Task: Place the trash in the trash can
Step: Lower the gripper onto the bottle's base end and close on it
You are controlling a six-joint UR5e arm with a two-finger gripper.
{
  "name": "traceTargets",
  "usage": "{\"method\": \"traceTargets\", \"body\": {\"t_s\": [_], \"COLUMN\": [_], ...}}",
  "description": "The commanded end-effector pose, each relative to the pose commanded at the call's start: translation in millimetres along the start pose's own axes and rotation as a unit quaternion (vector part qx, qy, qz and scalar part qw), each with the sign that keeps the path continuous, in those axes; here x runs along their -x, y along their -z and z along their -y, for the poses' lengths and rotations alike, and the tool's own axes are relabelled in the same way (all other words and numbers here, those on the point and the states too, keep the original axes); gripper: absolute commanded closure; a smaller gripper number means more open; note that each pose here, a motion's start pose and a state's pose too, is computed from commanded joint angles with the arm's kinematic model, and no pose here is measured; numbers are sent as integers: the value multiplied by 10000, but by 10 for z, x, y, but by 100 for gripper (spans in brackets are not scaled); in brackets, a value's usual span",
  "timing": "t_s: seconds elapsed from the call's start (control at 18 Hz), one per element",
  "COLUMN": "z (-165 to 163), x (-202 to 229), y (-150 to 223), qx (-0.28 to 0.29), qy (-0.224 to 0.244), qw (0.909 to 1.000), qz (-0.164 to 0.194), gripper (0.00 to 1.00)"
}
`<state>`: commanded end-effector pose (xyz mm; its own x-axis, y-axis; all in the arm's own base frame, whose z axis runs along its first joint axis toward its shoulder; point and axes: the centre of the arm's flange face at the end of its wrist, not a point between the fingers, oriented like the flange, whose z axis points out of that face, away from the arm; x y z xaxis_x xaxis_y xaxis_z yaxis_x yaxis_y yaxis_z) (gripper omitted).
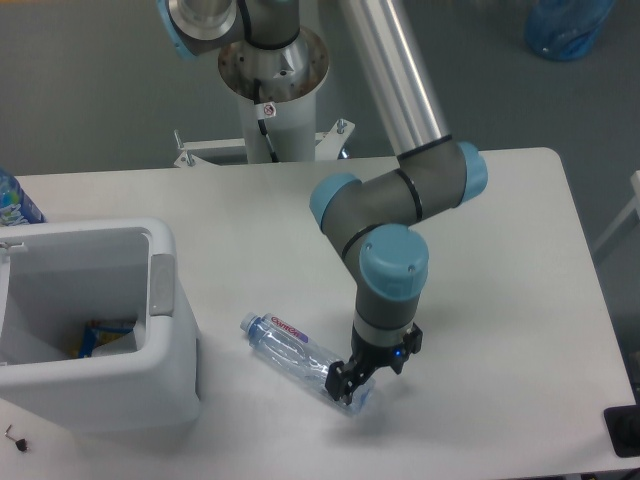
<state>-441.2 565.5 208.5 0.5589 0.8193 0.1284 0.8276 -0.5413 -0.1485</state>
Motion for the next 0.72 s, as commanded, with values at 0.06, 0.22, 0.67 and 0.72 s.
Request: {"method": "traceTargets", "body": {"t_s": [0.06, 0.22, 0.67, 0.72], "z": [-5, -20, -69, -75], "x": [-8, -28, -67, -66], "y": [-22, -115, -244, -250], "qx": [16, 80, 180, 187], "qy": [-6, -29, -49, -48], "qw": [10000, 10000, 9998, 9998], "qz": [1, 5, 42, 44], "gripper": [0, 0, 0, 1]}}
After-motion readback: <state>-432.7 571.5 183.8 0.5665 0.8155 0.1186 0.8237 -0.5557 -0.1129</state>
